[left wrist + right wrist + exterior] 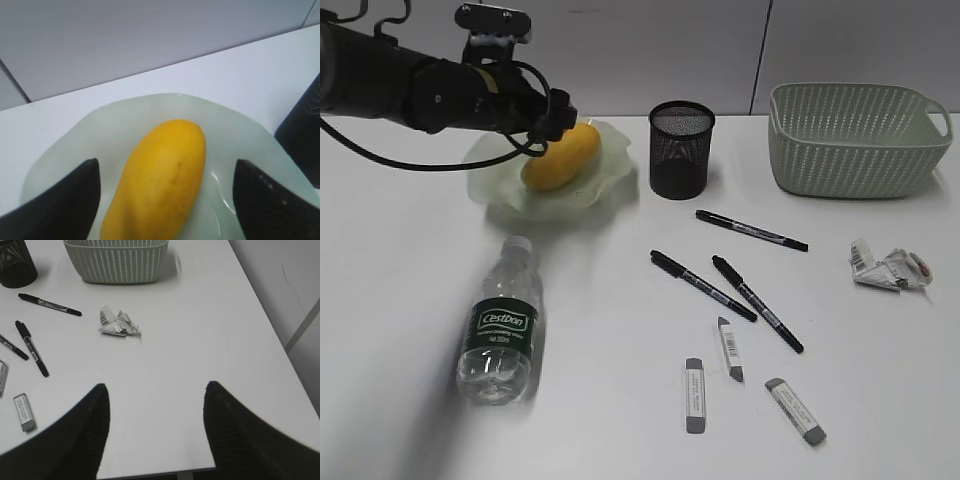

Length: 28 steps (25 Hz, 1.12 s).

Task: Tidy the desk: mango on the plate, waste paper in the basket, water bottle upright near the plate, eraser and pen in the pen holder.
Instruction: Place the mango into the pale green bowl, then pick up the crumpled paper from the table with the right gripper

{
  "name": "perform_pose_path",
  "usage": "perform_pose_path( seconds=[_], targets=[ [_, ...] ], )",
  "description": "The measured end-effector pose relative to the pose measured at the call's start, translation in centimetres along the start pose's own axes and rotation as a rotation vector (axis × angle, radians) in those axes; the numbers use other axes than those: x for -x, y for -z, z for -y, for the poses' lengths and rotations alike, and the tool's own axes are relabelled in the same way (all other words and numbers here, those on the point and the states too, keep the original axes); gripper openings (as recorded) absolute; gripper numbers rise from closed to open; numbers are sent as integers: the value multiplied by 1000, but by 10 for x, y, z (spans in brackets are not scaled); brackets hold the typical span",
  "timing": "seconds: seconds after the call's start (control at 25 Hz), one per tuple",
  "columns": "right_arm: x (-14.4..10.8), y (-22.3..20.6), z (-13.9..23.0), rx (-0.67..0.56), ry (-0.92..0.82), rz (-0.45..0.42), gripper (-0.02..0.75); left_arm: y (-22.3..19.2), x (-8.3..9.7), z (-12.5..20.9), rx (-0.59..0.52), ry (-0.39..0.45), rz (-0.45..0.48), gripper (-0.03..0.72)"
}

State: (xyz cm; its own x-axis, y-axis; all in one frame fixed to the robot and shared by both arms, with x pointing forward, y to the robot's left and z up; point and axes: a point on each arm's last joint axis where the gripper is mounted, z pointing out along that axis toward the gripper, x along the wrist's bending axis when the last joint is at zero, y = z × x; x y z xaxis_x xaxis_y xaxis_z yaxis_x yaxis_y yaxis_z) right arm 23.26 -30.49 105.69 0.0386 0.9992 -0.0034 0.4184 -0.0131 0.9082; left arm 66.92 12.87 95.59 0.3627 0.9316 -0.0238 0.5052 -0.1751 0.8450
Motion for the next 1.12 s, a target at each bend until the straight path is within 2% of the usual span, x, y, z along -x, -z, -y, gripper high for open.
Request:
perform_pose_path(
  seconds=[0.12, 0.2, 0.28, 0.4, 0.72, 0.84, 0.96, 1.12],
  targets=[
    [0, 0, 0, 0, 0, 0, 475, 14, -2, -10, -24, 15, -12, 601],
    [0, 0, 0, 0, 0, 0, 475, 31, -3, -20, -45, 30, -19, 554],
    [0, 0, 0, 0, 0, 0, 475, 52, -3, -25, -66, 42, -23, 486],
    [0, 0, 0, 0, 0, 0, 475, 103, -3, -20, -86, 48, -27, 440],
    [0, 0, 0, 0, 0, 0, 475, 284, -4, 44, -163, 61, -50, 427],
    [0, 0, 0, 0, 0, 0, 475, 348, -5, 71, -125, 65, -59, 426],
    [0, 0, 0, 0, 0, -1, 475, 395, -7, 94, -67, 66, -70, 426],
    [-1, 0, 0, 0, -3, -6, 475, 430, -8, 126, -26, 71, -83, 426]
  ],
)
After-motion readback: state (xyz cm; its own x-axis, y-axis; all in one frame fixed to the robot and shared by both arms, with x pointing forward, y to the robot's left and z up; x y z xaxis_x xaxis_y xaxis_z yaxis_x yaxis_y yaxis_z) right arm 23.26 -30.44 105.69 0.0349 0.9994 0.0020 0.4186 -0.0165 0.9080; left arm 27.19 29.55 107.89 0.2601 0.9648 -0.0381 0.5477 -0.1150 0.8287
